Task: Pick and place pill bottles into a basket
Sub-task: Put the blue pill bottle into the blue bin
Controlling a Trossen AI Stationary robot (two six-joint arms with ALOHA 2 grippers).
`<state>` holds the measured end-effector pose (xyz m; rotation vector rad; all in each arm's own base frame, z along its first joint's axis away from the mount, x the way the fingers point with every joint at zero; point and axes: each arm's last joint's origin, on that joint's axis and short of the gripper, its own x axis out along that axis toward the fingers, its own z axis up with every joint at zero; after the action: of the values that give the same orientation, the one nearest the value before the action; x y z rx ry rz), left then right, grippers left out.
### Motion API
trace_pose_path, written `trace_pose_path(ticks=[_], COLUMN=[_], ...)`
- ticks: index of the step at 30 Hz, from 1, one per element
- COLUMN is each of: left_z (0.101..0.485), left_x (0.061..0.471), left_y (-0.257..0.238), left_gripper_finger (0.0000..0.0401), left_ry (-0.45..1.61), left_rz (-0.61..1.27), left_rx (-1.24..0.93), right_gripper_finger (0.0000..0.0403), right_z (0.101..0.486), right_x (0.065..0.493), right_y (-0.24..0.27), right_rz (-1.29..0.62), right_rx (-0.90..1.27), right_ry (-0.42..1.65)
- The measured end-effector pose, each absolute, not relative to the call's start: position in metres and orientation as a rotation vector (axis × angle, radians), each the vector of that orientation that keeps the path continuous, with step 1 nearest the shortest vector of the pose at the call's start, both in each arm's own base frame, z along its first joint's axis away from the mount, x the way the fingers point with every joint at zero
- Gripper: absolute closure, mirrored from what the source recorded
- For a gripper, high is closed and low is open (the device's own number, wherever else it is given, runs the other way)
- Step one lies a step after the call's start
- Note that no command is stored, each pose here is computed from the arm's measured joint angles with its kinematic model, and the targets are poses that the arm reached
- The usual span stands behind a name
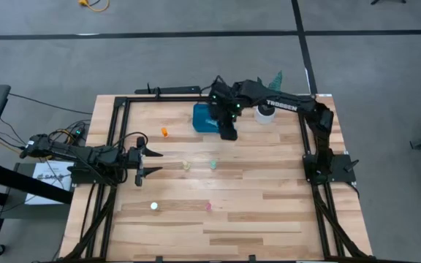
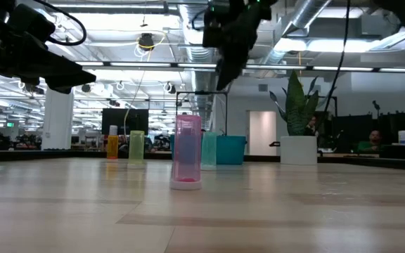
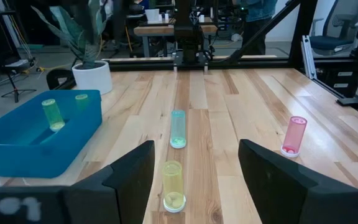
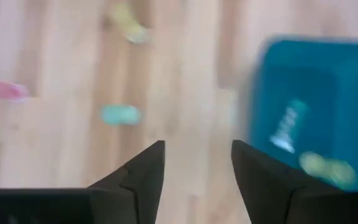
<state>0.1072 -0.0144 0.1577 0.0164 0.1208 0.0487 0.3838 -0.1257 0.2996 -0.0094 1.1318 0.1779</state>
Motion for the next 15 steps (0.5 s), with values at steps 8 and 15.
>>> trace_pose_path(ticks=[8,15], left_z=[0.157,0.157], left_x=[0.107,0.107], left_y=[-0.014,-0.014], left_gripper_finger=[0.0177,0.0177], left_ry=[0.124,0.125], left_rz=[0.049,0.049], left_rx=[0.017,0.017], right_gripper_finger=[0.0179,0.0155], right_z=[0.311,0.29], right_x=[0.39,0.402], right_y=[-0.071,-0.027], right_rz=[0.34,0.343], right_rx=[-0.06,-0.185], right_ry=[1.096,1.105])
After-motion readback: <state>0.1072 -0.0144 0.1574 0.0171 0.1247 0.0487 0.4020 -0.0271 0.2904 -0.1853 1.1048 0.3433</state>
